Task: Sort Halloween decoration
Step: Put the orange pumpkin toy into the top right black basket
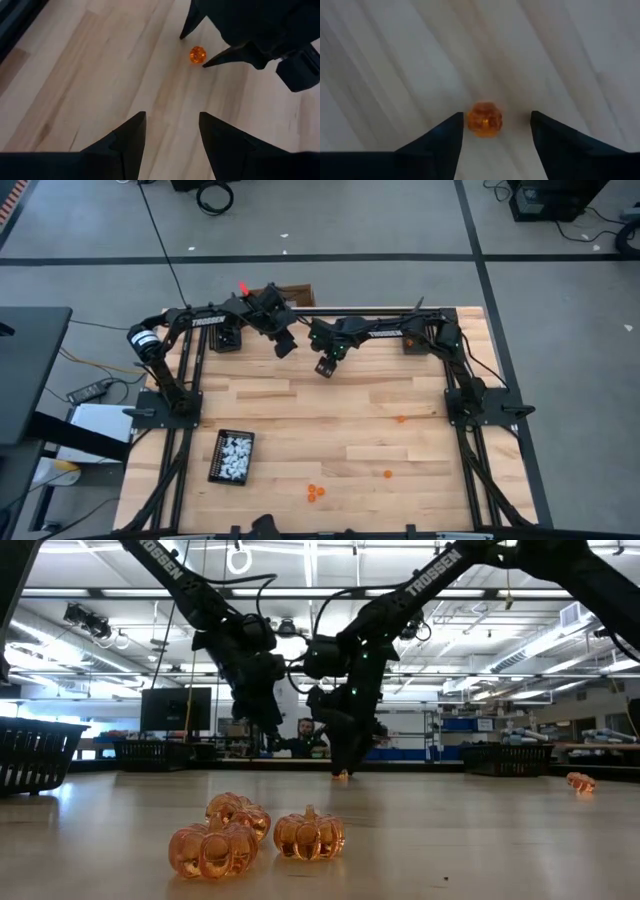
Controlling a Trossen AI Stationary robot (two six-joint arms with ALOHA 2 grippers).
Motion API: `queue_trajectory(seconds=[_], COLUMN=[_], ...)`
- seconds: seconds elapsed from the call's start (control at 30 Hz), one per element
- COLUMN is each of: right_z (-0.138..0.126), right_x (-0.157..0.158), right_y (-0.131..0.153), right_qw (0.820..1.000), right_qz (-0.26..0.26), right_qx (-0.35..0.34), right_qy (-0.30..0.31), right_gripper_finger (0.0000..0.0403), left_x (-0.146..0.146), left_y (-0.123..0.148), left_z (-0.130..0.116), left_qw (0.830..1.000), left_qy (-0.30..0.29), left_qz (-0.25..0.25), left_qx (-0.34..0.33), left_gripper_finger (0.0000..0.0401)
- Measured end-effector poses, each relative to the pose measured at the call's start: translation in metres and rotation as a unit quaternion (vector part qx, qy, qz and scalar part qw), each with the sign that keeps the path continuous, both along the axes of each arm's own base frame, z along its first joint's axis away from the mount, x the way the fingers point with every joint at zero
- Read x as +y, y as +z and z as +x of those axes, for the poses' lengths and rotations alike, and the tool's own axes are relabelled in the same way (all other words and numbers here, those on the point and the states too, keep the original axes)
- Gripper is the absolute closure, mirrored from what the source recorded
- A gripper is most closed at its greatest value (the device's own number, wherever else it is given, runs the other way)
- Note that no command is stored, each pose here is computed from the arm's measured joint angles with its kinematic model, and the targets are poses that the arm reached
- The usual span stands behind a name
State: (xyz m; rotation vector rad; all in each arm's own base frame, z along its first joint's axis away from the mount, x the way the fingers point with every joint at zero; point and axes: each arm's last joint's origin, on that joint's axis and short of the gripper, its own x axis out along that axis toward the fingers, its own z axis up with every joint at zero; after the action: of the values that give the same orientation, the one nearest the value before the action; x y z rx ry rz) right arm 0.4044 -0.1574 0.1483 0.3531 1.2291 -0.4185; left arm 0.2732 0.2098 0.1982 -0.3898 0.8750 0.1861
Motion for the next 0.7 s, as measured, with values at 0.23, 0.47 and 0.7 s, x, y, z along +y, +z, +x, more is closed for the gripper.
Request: queue_trajectory(seconds=[0.23, 0.47, 0.7], right_z=[-0.0009, -0.0010, -0.0034], right_x=[-0.0048, -0.0049, -0.0041], right_y=[0.0001, 0.0001, 0.0014], right_qw=[0.999, 0.999, 1.000], right_qz=[0.010, 0.009, 0.011], right_qx=[-0.009, -0.008, 0.004], right_qy=[-0.029, -0.030, -0.028], right_gripper_finger=[0.0210, 0.0274, 0.0322], left_x=[0.0042, 0.0045, 0.0045], left_y=[-0.0003, -0.0002, -0.0002], left_z=[-0.0039, -0.0040, -0.0040], left_qw=[1.000, 1.000, 0.998], left_qy=[0.012, 0.021, 0.048], left_qz=[-0.005, -0.012, -0.033], left_qx=[0.002, 0.002, 0.001], left_gripper_finger=[0.0207, 0.0207, 0.0207])
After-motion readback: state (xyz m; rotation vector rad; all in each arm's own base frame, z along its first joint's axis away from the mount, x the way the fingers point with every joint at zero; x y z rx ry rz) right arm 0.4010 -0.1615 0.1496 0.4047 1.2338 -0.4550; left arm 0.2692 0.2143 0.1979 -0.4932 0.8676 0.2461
